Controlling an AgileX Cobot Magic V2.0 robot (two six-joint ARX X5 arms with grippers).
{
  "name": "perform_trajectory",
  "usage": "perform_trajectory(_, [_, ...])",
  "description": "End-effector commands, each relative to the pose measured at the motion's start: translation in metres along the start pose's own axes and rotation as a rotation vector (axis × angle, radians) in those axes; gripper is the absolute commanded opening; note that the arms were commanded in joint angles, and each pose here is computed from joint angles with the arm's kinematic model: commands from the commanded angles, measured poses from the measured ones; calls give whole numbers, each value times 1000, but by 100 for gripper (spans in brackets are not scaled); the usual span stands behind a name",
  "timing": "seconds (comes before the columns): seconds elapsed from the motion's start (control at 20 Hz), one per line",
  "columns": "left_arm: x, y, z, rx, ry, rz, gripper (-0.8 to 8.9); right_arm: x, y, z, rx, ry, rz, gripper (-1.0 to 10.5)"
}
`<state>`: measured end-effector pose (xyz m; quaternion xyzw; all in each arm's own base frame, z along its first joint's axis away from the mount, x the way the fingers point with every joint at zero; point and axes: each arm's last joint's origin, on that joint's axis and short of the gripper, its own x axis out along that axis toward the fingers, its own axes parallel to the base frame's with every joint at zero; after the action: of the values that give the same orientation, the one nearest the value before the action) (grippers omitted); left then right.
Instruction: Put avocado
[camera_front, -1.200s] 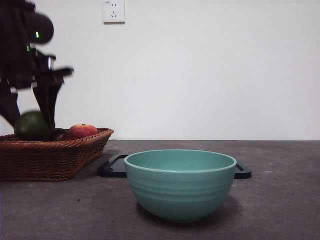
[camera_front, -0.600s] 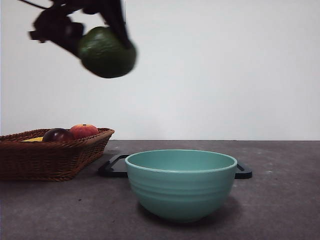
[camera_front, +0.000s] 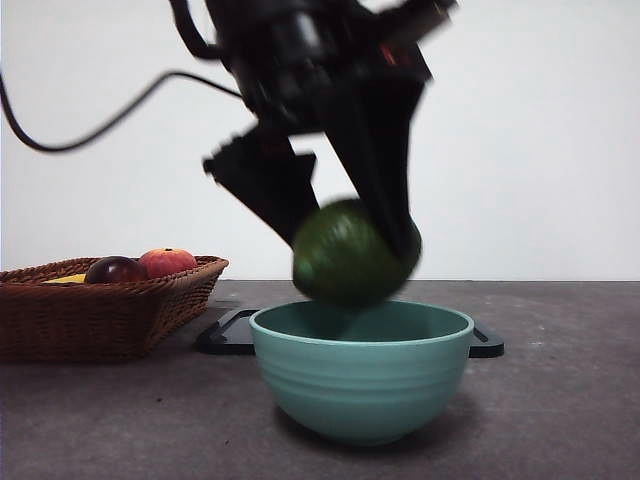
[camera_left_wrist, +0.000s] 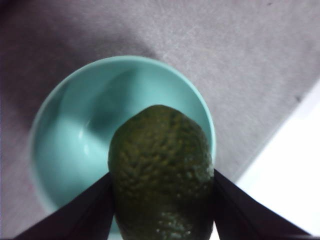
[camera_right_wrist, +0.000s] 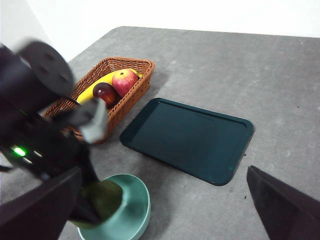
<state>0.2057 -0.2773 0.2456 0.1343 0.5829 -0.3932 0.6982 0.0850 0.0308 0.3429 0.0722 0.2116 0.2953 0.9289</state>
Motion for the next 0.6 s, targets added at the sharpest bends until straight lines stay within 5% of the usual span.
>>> perform_trajectory(0.05, [18,-1,7,5,15,5,213,-3,2,5,1,-18,10,657])
perform_trajectory(0.6, [62,10,12,-4,84,96,218,-3,2,5,1,-17,10,658])
